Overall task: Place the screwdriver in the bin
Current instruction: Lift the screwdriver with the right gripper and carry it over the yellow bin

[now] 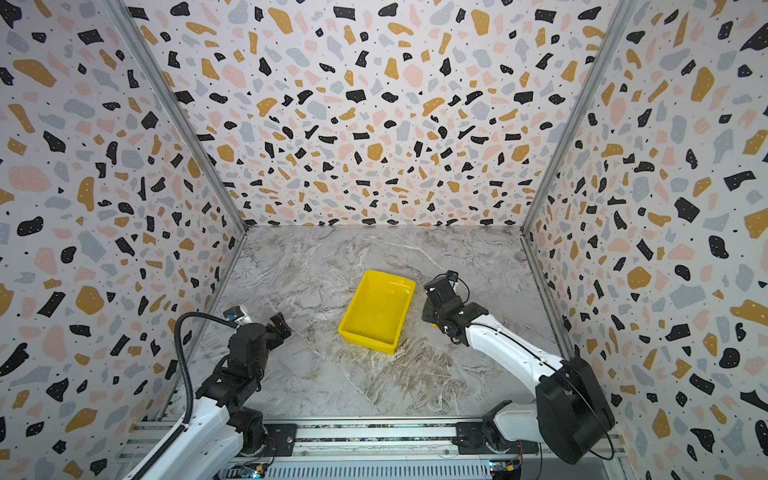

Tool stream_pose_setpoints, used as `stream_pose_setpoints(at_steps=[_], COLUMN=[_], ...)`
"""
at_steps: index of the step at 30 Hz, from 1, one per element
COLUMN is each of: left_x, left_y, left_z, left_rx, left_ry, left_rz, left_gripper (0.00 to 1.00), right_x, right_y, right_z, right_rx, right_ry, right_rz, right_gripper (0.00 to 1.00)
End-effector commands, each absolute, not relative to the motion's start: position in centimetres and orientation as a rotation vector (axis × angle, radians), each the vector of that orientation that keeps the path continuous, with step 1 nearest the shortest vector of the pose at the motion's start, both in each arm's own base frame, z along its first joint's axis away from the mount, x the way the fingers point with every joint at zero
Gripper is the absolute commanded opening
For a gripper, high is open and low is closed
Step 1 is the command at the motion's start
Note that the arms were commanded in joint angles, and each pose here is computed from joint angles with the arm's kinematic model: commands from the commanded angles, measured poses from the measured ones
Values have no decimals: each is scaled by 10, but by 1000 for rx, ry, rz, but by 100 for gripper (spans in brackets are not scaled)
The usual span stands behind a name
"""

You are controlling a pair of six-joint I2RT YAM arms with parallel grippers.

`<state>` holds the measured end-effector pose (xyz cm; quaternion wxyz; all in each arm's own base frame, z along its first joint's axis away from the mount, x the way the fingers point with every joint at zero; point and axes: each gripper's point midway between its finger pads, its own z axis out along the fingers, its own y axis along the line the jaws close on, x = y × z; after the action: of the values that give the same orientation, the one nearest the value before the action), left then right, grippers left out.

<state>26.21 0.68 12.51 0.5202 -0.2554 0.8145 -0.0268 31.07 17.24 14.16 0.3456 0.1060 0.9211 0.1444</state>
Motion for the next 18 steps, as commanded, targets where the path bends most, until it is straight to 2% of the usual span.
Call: stream_pose_setpoints(at_steps=[1, 7, 13, 18], left_x=[261, 260, 260, 260], left_y=[11, 11, 11, 12], left_z=[124, 124, 124, 125], left_rx=[-628, -631, -629, -631], left_ry=[1938, 1933, 1933, 1928], left_rz=[-49, -51, -51, -49], left_gripper=[100, 100, 100, 100], right_x=[308, 304, 322, 330], right_y=[220, 297, 339, 345], right_z=[181, 176, 150, 118], right_rx=[434, 582, 600, 584], right_ry=[2278, 2242, 2300, 2379], right_rz=[699, 1022, 1029, 932], right_gripper=[0, 0, 0, 0])
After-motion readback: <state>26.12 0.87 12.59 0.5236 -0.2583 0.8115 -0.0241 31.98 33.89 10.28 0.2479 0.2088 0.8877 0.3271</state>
